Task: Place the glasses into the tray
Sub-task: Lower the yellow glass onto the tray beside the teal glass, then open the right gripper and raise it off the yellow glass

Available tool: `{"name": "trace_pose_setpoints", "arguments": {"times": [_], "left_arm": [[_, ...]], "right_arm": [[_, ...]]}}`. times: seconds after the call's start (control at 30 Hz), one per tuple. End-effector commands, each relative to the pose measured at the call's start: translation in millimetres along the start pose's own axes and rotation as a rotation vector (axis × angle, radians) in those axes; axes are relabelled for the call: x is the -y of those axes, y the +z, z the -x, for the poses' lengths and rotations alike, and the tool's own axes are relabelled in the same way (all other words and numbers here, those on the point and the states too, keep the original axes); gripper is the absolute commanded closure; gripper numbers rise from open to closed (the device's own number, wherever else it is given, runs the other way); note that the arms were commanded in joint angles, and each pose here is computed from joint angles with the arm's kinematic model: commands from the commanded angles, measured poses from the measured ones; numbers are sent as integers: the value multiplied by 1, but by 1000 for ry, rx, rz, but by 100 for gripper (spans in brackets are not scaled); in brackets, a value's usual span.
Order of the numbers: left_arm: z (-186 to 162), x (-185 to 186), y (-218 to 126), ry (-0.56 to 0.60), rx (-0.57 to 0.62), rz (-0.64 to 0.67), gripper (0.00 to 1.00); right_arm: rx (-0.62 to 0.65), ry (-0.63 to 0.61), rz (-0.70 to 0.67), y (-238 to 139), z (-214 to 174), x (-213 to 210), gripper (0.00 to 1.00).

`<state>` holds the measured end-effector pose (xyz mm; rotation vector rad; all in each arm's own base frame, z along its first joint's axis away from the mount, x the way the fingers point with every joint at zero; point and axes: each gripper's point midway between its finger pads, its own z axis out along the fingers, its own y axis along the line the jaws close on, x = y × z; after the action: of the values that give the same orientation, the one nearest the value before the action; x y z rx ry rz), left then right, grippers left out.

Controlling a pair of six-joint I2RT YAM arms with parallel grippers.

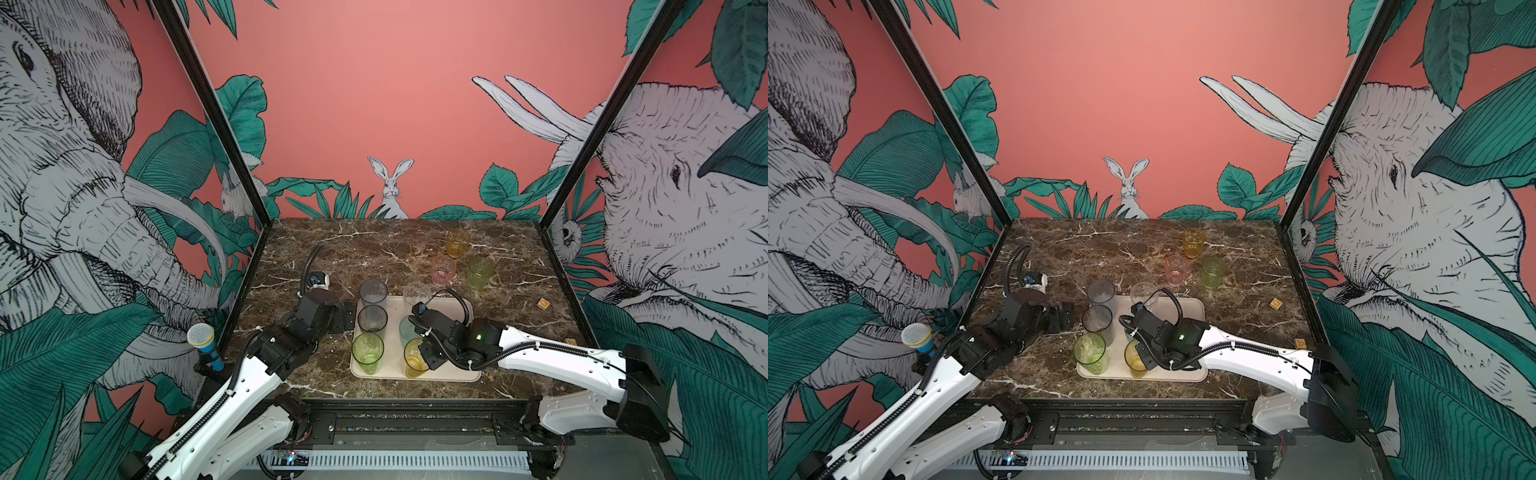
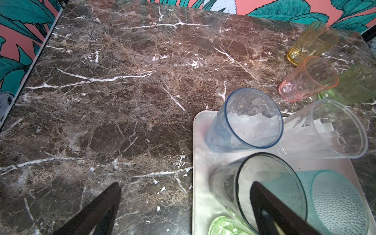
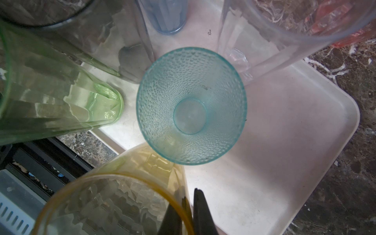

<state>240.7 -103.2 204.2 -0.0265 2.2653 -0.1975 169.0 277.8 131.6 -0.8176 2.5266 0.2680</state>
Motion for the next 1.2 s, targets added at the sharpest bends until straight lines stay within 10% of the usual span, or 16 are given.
{"name": "trace_pose_setpoints", "arguments": {"times": [0.0,0.37,1.17], "left_arm": [[-3,-6,-1,-22,4,14,1],[-3,-7,0,-24,4,19,1],[-5,-7,2,-24,-1,22,1]], "right_arm": [[-17,-7,-3,-1,0,-3,85],[-42,-4,-2,-6,5,-7,66],[2,-12,-9,-38,23,-3,60]]}}
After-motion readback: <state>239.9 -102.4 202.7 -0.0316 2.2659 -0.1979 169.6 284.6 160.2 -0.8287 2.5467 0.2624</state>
